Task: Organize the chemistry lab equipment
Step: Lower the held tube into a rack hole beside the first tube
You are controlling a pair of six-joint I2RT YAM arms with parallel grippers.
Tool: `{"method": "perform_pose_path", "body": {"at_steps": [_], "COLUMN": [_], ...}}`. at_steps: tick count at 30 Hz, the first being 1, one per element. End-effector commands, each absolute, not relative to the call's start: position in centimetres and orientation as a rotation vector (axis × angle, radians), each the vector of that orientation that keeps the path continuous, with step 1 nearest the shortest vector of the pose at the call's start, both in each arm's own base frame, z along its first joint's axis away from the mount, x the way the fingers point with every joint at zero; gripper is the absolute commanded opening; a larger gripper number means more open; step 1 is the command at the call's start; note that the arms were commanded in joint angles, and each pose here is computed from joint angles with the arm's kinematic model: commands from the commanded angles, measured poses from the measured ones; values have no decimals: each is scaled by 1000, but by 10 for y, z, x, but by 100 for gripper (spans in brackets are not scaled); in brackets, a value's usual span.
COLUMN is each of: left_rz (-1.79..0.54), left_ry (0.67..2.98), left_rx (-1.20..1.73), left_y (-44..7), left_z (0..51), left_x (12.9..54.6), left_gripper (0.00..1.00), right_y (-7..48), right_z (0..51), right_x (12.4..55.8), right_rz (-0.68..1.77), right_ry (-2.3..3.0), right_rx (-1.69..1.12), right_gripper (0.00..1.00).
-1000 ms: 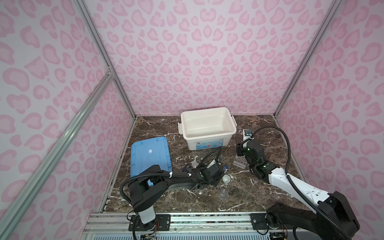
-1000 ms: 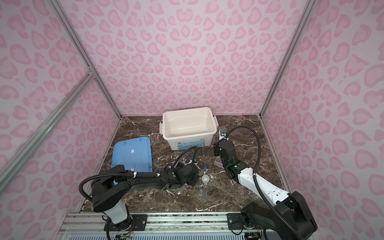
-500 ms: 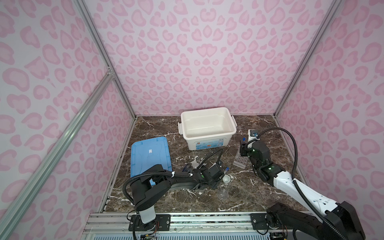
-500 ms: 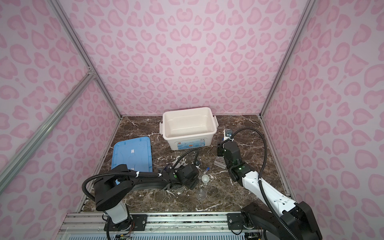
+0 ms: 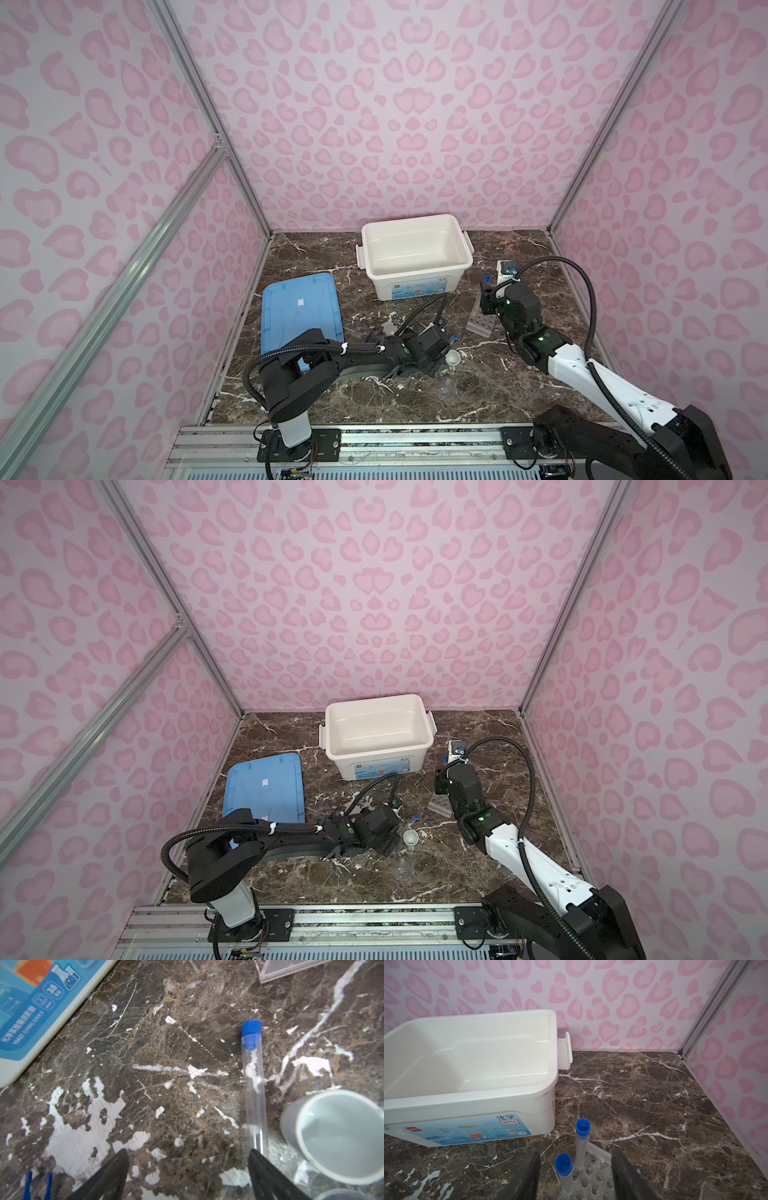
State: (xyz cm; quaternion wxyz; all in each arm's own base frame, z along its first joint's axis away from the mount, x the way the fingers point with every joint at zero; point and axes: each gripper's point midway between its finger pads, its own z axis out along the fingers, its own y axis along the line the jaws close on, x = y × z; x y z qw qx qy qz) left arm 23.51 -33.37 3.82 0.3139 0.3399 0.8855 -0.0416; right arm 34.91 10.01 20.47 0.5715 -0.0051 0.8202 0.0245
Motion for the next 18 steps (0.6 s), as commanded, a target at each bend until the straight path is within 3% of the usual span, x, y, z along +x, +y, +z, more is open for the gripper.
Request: {"method": "perform_pose_path", "body": {"at_steps": [1, 18], "left_rz": [-147, -210], "left_ry": [2328, 2334], "left_rx": [903, 919], "left_y": [-339, -343], "left_z": [44, 49], "left_x": [233, 227], "left_gripper": [90, 88], "right_y": [99, 100], "right_z": [202, 199], "right_x": [348, 348], "right_rz": [61, 69], "right_ry": [1929, 1937], "right_rx": [-4, 0], "right_gripper": [56, 56]}}
